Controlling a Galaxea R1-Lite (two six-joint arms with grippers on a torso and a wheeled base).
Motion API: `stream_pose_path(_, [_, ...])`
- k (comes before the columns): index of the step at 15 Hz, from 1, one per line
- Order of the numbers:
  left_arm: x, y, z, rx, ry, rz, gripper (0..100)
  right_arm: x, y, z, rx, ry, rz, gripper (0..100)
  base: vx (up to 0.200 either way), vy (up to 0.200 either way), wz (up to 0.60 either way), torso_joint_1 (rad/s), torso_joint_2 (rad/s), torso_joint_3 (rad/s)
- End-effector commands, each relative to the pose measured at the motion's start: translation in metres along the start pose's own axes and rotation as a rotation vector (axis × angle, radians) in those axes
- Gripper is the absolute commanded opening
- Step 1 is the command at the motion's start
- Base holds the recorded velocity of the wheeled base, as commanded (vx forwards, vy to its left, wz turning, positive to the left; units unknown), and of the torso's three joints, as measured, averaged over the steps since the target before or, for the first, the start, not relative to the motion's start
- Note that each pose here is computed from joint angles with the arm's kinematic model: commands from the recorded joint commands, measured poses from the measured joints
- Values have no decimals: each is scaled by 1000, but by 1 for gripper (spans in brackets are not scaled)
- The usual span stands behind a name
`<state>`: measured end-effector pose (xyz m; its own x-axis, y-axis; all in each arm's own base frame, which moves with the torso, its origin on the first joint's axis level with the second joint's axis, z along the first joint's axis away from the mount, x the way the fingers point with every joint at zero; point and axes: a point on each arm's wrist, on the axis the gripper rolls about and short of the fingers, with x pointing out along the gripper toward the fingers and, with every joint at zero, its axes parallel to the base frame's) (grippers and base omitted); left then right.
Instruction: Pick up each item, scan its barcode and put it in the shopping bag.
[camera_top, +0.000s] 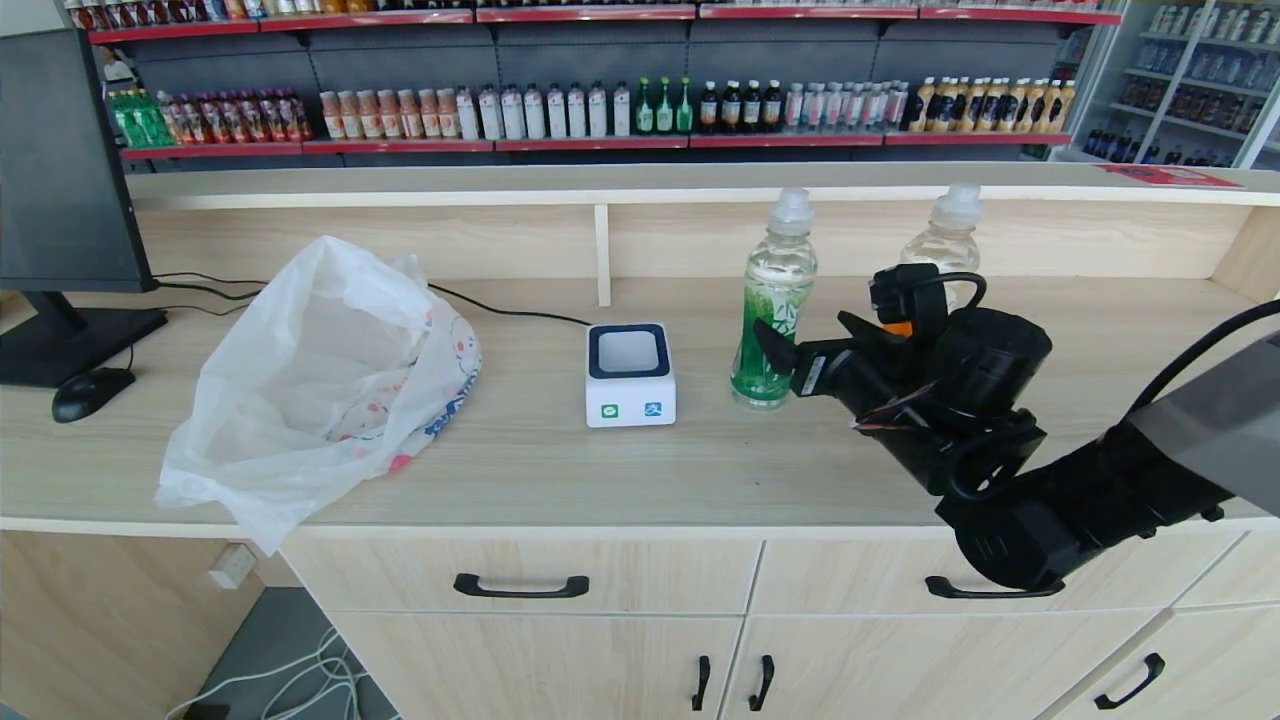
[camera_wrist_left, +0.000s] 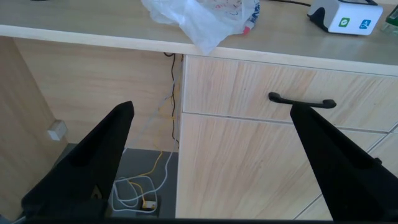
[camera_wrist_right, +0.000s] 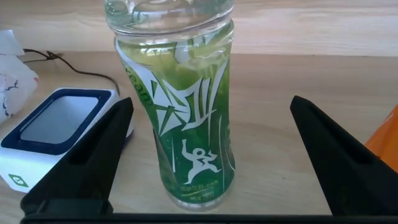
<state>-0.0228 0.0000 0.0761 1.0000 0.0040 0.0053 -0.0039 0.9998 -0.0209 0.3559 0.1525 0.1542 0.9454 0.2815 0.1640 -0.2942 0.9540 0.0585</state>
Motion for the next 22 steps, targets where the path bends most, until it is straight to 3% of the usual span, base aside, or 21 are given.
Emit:
stream_pose_path(1, [0, 0, 0, -1, 1, 1, 100, 6, -9, -3, -6, -4, -18, 100, 0, 0, 0, 0, 0, 0])
stream_pose_path(13, [0, 0, 0, -1, -1, 1, 100, 13, -11, -11, -8, 1, 68, 100, 0, 0, 0, 0, 0, 0])
stream_pose_path(19, [0, 0, 0, -1, -1, 1, 100, 12, -6, -19, 9, -111, 88, 100, 0, 0, 0, 0, 0, 0])
stream_pose_path(22, [0, 0, 0, -1, -1, 1, 100, 11, 1, -18, 13, -120, 101, 100, 0, 0, 0, 0, 0, 0])
